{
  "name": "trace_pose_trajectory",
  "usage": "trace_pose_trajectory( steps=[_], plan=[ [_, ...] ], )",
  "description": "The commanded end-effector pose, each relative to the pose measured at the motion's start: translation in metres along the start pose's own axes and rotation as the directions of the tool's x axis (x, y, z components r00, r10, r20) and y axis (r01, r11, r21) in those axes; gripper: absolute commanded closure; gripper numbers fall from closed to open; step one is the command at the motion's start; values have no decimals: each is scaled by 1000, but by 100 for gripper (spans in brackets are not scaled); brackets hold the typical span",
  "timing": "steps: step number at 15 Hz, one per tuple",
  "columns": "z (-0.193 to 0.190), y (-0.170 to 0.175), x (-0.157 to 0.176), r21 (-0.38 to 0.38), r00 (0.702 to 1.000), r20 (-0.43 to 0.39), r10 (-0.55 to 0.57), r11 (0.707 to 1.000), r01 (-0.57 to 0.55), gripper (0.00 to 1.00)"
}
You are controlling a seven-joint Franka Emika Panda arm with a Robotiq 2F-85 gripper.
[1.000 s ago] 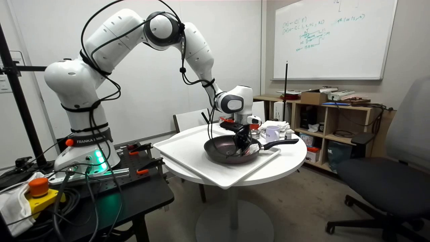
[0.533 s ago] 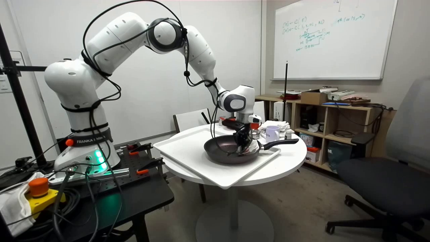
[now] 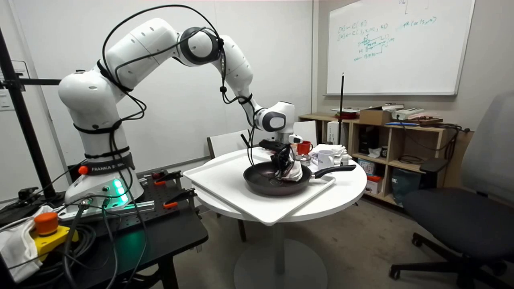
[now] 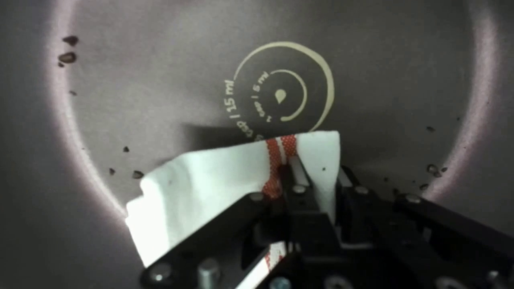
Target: Pick up the white and red towel and use it to wipe the black pan, set the towel down on the tray
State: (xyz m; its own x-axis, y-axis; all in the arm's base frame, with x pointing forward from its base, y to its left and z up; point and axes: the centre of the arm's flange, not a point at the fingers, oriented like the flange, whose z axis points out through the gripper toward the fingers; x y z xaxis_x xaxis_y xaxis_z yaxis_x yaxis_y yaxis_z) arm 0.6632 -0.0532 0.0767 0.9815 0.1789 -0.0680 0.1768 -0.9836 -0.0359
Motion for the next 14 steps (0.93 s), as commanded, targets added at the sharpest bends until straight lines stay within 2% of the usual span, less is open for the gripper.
trace_pose_trajectory(
  steps=[1,4,7,11,14],
  plan=[
    [34,-40,-15,28,993,58,-107,994,105,96],
    [25,-56,-34,29,987,45,-154,988,153,96],
    [6,-70,-60,20,984,-5,-181,983,181,96],
    [-16,-97,-100,-29,970,-116,-215,977,213,96],
    [-34,-120,-127,-86,942,-222,-251,968,237,96]
  ],
)
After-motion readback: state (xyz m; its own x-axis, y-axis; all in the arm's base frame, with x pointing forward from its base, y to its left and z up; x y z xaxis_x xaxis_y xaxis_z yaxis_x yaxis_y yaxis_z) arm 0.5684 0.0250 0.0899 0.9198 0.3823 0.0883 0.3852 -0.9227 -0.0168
